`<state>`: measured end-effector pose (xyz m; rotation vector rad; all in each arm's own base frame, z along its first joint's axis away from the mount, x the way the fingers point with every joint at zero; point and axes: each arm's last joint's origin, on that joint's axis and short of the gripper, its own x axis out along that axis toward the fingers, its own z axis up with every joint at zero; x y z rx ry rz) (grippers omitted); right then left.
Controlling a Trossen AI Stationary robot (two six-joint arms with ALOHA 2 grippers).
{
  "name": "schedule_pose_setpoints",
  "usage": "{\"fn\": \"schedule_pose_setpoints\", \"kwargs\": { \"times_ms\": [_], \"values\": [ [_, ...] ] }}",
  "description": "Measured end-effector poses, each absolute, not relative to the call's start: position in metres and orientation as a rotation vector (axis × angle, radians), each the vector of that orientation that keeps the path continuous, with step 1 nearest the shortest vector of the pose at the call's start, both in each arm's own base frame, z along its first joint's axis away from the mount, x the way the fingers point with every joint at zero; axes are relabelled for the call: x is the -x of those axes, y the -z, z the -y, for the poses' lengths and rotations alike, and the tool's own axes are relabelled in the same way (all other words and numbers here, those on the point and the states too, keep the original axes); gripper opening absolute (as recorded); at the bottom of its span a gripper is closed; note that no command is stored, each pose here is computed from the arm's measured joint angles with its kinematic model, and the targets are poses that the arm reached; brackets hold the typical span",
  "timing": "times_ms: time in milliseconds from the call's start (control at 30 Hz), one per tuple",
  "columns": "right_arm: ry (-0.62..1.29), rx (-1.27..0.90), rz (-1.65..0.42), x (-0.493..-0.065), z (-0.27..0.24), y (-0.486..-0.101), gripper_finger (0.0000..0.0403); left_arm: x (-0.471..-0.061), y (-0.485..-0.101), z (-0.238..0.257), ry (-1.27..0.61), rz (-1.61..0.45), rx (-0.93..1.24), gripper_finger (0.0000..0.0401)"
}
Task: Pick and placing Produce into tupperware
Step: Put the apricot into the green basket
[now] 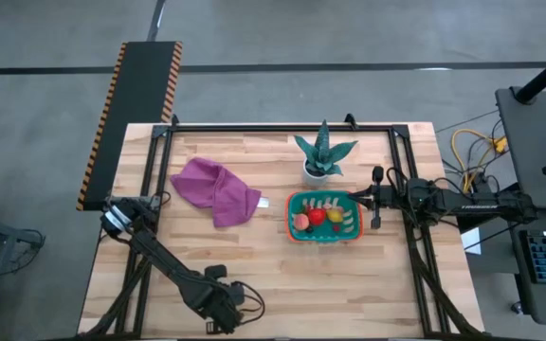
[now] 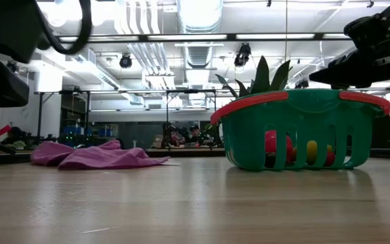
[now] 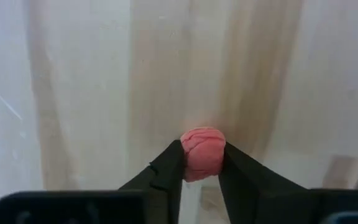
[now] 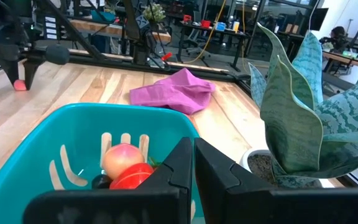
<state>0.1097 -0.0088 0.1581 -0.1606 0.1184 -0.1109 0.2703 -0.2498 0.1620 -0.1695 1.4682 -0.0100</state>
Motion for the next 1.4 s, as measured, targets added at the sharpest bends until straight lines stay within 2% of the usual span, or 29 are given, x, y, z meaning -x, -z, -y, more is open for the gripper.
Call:
{"fn": "schedule_pose_setpoints", "kwargs": {
  "times_ms": [233,767,1400],
  "values": [
    [0.111,0.168,-0.119,-0.110,0.009,-0.158,0.0009,-0.270,-0.169,0.248,0.016,-1.454,0.180,0.0038],
    [0.111,0.168,-0.117,-0.110,0.009,-0.158,0.0009,-0.278,-0.169,0.239,0.073,-1.435,0.096,0.0034],
    [0.111,0.168,-0.117,-0.110,0.009,-0.158,0.0009,-0.328,-0.180,0.190,0.214,-1.312,-0.051,0.0033]
  ]
}}
